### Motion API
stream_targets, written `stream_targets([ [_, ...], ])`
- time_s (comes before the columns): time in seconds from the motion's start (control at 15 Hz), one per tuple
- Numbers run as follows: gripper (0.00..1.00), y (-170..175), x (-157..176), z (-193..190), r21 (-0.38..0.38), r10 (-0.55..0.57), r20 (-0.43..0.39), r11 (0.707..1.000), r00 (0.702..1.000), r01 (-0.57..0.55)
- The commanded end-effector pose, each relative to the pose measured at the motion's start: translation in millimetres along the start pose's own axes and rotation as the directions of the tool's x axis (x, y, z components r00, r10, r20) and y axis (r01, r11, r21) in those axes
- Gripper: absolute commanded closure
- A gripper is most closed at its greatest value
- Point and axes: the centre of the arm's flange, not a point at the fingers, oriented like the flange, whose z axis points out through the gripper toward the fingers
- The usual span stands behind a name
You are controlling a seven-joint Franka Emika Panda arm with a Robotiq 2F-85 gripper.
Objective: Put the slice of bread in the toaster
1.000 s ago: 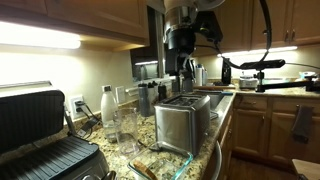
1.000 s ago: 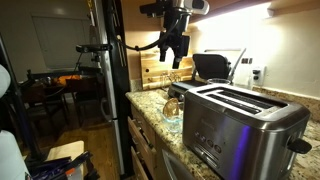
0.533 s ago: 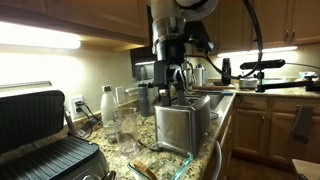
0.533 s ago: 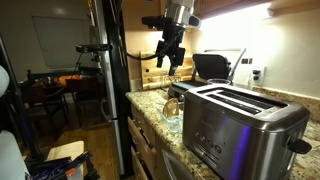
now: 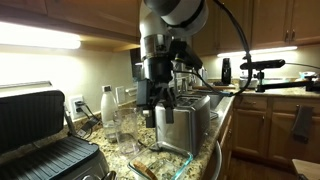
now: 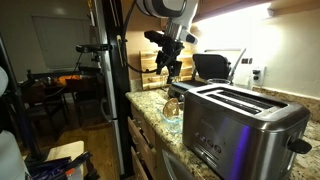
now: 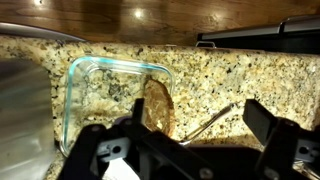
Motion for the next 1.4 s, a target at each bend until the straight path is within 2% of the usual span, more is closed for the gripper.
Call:
stream_targets([
  [0.0,0.00,-9,12,17,0.039,0.004,-0.011,0.999,1.000,-0.004],
  [0.33,0.00,-10,21,35,0.060,0.020,-0.004,0.998,1.000,-0.020],
  [1.33,0.00,-4,47,78,0.035,0.025,0.019,0.999,0.999,-0.026],
])
